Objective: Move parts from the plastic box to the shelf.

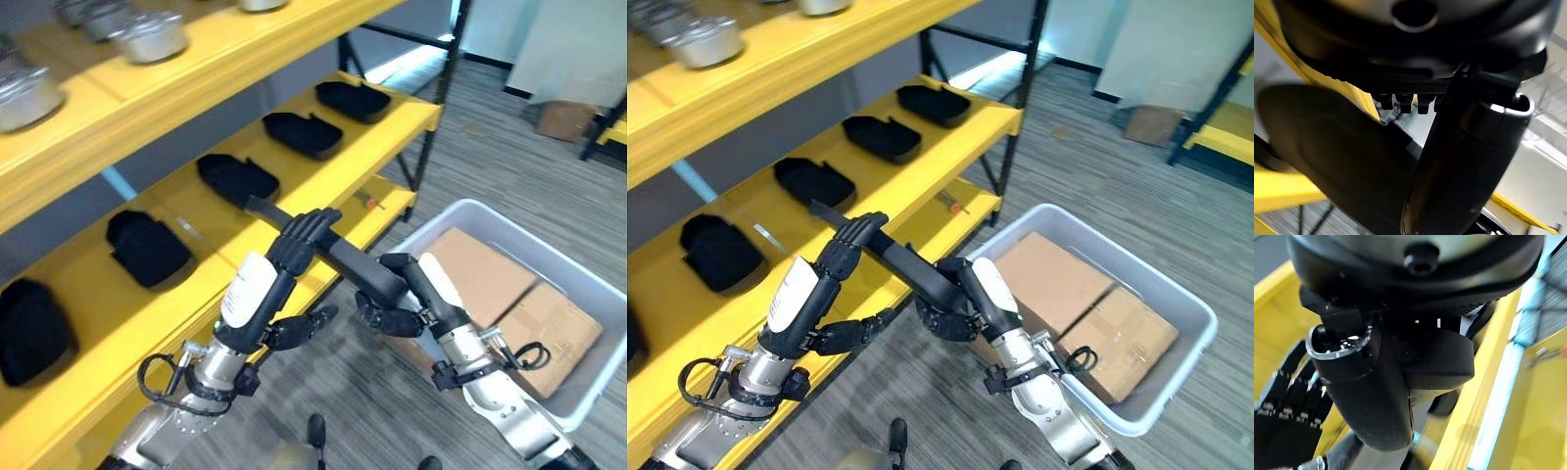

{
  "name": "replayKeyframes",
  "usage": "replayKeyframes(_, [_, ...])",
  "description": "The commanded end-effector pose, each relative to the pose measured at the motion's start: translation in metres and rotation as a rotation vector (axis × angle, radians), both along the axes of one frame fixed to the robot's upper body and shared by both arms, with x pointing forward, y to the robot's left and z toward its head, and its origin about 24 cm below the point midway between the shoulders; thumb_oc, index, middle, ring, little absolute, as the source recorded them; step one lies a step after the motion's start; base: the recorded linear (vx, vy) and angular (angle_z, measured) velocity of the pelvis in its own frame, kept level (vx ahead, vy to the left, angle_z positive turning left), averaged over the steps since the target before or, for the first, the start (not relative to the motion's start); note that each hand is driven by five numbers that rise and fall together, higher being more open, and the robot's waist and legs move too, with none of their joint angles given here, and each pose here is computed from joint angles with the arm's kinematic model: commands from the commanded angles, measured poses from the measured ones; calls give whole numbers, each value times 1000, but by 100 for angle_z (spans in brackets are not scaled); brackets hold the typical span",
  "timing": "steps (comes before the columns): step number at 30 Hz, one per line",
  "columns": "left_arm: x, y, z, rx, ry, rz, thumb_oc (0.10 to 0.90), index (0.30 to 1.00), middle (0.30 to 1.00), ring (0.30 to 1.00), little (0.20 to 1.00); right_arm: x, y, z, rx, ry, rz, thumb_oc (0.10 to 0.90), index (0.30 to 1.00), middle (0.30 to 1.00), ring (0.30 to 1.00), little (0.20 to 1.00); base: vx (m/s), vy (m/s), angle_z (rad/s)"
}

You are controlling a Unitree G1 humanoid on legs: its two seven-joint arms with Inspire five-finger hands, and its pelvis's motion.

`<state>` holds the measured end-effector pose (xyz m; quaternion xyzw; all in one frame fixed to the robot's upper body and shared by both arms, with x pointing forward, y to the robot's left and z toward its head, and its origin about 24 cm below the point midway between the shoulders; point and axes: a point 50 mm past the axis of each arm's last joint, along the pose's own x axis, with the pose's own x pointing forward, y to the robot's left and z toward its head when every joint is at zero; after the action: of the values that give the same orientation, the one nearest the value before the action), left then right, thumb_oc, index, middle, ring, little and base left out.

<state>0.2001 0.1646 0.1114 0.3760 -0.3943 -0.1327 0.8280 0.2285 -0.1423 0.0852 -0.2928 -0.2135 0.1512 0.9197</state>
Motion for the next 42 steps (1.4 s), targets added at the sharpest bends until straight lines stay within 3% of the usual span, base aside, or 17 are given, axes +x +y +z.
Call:
replayKeyframes(1, [1, -4, 38, -132, -139, -107, 900, 1000, 1000, 1000, 1000, -1, 6, 50, 130, -235, 26, 400, 300, 300, 300, 300, -12, -46, 170])
replayKeyframes(6, [4, -10, 44, -122, -122, -140, 900, 1000, 1000, 1000, 1000, -14, -6, 54, 110, -280, 6, 400, 300, 300, 300, 300, -21, -51, 168])
replayKeyframes(10, [11, -7, 41, -114, -116, -82, 900, 1000, 1000, 1000, 1000, -13, -13, 51, 93, -294, 30, 400, 300, 300, 300, 300, -69, -88, 119])
replayKeyframes(18, [2, 4, 30, -110, -129, -9, 900, 1000, 1000, 1000, 1000, -9, -4, 59, 63, -430, 61, 400, 300, 300, 300, 300, -87, -73, 17])
replayKeyframes(25, [10, 3, 31, -129, -15, -43, 900, 1000, 1000, 1000, 1000, -12, -19, 57, 74, -452, -65, 400, 300, 300, 300, 300, -89, 48, 126])
replayKeyframes(33, [1, 22, 19, -310, 269, -81, 900, 1000, 1000, 1000, 1000, -15, -43, 62, 39, -454, -113, 400, 300, 300, 300, 300, 37, 290, -1])
replayKeyframes(42, [4, 22, 23, -202, 340, -197, 900, 1000, 1000, 1000, 1000, -15, -71, 71, -2, -503, -260, 400, 300, 300, 300, 300, 20, 581, -12])
